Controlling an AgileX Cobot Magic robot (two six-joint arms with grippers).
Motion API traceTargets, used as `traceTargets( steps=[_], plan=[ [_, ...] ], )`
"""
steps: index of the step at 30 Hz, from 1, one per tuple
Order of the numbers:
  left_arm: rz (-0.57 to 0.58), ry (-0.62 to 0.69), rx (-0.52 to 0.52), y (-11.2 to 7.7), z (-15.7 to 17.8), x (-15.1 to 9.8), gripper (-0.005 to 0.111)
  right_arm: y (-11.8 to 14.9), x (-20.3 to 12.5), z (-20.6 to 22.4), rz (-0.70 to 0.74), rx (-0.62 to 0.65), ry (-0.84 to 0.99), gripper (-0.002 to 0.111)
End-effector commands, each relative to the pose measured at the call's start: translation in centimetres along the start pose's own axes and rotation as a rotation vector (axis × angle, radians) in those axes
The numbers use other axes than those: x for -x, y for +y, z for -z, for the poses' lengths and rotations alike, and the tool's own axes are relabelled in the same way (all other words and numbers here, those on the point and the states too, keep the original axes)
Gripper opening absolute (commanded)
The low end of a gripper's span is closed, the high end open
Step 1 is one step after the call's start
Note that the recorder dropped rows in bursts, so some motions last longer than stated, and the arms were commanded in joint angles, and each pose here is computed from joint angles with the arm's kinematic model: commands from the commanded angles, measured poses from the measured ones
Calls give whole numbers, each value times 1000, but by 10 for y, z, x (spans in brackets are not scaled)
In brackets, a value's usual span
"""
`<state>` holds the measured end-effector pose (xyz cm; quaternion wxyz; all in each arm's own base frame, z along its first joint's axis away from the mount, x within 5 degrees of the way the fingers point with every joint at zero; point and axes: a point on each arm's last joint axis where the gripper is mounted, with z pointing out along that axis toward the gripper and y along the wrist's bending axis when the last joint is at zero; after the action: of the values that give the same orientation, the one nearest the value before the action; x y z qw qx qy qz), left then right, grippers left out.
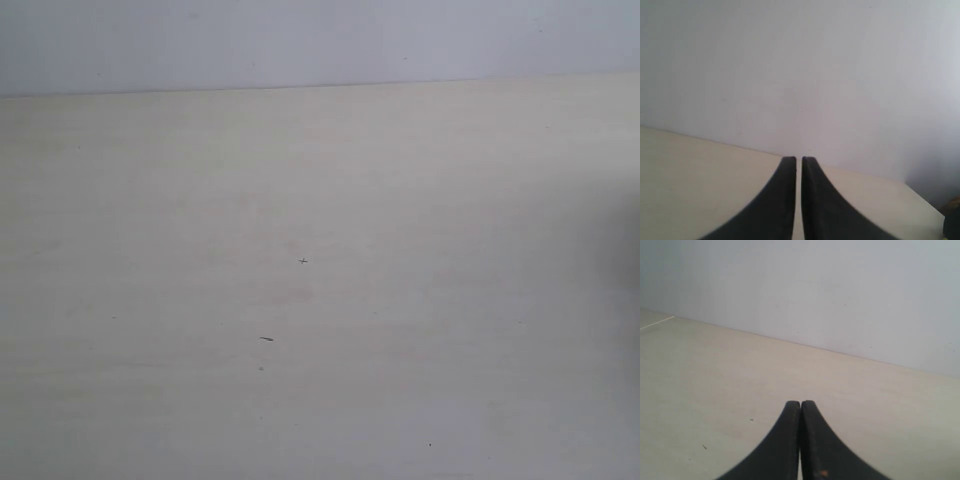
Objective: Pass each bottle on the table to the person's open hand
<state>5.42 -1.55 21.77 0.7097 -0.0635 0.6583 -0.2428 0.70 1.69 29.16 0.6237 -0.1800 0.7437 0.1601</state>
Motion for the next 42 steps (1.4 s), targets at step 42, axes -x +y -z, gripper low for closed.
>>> traceTargets(
  steps=[42],
  plan=[
    [-322, 144, 153, 15, 2, -12, 6, 0, -1, -1, -1, 0, -7, 0]
  ],
)
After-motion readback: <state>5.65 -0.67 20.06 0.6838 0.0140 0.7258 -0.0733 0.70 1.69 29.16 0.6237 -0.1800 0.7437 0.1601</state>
